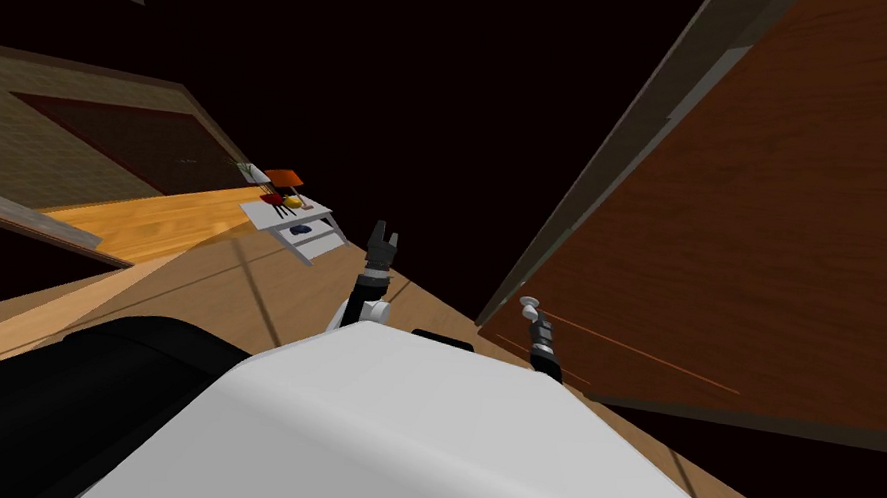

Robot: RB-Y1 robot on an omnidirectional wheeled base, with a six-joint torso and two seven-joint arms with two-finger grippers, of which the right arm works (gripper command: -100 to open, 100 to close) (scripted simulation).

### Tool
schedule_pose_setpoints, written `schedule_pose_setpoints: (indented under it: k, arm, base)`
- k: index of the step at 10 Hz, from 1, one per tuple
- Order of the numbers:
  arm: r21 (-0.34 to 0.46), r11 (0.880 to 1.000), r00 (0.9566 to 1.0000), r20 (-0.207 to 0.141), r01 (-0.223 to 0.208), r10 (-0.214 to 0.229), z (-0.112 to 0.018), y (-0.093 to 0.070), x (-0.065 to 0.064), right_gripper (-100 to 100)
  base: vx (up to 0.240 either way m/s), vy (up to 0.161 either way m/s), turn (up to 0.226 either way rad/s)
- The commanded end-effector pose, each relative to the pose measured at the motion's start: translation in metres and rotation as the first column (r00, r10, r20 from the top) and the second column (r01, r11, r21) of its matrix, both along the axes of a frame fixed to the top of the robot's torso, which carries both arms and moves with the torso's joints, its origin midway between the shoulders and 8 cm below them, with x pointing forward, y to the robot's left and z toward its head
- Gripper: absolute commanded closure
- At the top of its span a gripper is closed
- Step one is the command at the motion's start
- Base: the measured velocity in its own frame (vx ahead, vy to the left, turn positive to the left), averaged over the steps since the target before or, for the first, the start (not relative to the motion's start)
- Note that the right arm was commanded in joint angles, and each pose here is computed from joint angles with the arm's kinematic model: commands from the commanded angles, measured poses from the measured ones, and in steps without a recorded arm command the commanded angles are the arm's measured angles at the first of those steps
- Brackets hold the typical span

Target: Pull the door open

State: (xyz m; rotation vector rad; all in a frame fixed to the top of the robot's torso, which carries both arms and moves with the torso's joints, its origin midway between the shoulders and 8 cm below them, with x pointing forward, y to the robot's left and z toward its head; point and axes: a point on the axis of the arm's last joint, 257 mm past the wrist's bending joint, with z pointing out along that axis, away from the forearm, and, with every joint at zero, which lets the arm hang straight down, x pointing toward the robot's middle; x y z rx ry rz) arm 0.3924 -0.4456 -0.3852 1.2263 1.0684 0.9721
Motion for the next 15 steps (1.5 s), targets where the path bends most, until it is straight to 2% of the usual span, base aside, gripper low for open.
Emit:
schedule_pose_setpoints:
  k: [1, 4, 5, 6, 7, 8, 10, 11, 12, 13, 14, 15]
  arm:
    - [0.041, 0.999, 0.9998, 0.016, -0.01, 0.009, 0.0007, 0.0076, 0.0042, 100]
    - [0.137, 0.991, 0.9992, 0.04, -0.005, 0.0, 0.0008, 0.0069, 0.0057, 100]
    - [0.175, 0.984, 0.9988, 0.049, -0.003, -0.006, 0.0008, 0.0066, 0.0064, 100]
    - [0.184, 0.983, 0.9987, 0.051, -0.004, -0.006, 0.0008, 0.0066, 0.0064, 100]
    - [0.228, 0.974, 0.998, 0.062, -0.002, -0.012, 0.0008, 0.0063, 0.0071, 100]
    - [0.231, 0.973, 0.998, 0.063, -0.003, -0.012, 0.0008, 0.0063, 0.0071, 100]
    - [0.307, 0.952, 0.9964, 0.081, -0.001, -0.025, 0.0007, 0.0057, 0.0085, 100]
    - [0.323, 0.946, 0.996, 0.085, -0.003, -0.026, 0.0007, 0.0057, 0.0085, 100]
    - [0.362, 0.932, 0.995, 0.094, -0.003, -0.033, 0.0006, 0.0054, 0.0092, 100]
    - [0.368, 0.93, 0.9948, 0.096, -0.004, -0.034, 0.0006, 0.0054, 0.0092, 100]
    - [0.411, 0.912, 0.9935, 0.106, -0.006, -0.042, 0.0005, 0.0052, 0.0099, 100]
    - [0.439, 0.898, 0.9924, 0.113, -0.006, -0.049, 0.0005, 0.0049, 0.0105, 100]
  base:
    - [-0.027, -0.011, 0.015]
    - [-0.037, -0.019, 0.057]
    - [-0.031, -0.02, 0.056]
    - [-0.024, -0.014, 0.032]
    - [-0.028, -0.01, 0.049]
    - [-0.029, -0.011, 0.021]
    - [-0.044, -0.014, 0.069]
    - [-0.038, -0.017, 0.024]
    - [-0.034, -0.012, 0.063]
    - [-0.026, -0.01, 0.038]
    - [-0.028, -0.013, 0.041]
    - [-0.049, -0.025, 0.071]
